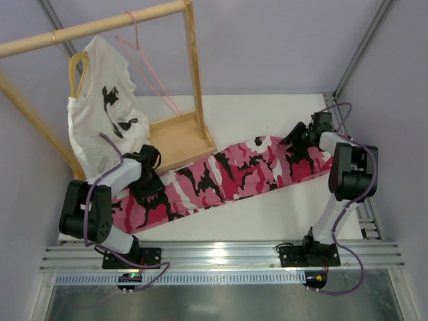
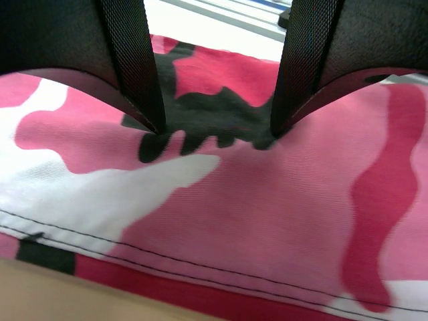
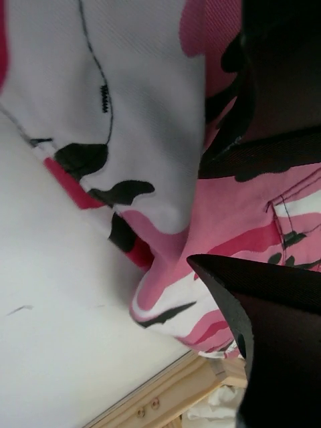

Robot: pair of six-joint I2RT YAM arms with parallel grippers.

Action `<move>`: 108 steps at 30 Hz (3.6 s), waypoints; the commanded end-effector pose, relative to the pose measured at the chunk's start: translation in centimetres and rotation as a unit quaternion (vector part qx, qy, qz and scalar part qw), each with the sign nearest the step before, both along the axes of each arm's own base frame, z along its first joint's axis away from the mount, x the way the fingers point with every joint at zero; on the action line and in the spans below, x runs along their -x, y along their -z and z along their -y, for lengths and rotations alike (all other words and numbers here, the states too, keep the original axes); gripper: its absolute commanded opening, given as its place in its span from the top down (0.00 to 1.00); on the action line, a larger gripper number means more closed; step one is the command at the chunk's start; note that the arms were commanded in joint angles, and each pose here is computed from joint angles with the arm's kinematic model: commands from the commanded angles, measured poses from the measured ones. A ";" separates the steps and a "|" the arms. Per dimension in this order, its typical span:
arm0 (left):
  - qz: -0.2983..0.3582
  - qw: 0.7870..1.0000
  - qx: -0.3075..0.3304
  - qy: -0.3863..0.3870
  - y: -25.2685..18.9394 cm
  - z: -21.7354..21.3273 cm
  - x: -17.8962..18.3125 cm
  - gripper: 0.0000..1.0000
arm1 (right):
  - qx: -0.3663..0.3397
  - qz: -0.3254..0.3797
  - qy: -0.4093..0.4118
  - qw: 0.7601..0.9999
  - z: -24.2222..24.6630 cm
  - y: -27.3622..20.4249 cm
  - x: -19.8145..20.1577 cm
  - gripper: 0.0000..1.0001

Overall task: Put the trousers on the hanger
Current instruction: Fold the trousers

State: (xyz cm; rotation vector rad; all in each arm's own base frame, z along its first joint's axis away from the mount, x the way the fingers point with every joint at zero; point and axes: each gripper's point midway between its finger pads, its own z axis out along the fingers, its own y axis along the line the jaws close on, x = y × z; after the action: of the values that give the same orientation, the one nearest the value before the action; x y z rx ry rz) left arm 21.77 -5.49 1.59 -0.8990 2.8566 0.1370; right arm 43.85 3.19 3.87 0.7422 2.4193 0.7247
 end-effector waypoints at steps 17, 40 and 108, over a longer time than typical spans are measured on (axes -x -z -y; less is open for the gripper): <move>0.093 0.987 0.095 0.092 -3.2 6.1 -2.5 0.34 | 0.209 0.012 0.139 0.968 18.2 -9.2 -12.5 0.40; 0.019 0.992 0.087 0.087 2.4 5.5 0.2 0.36 | 0.252 -0.016 0.036 0.967 18.7 -3.7 -12.0 0.59; -0.008 0.997 0.030 0.067 3.6 3.0 2.2 0.35 | 0.306 -0.040 0.160 0.938 22.9 -5.7 -11.8 0.96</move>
State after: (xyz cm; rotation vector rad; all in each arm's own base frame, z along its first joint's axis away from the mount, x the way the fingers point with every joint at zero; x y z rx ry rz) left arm 22.73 -11.05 1.39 -0.6918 2.8471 -0.1779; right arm 54.34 -18.78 6.52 0.8656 2.3818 -0.1947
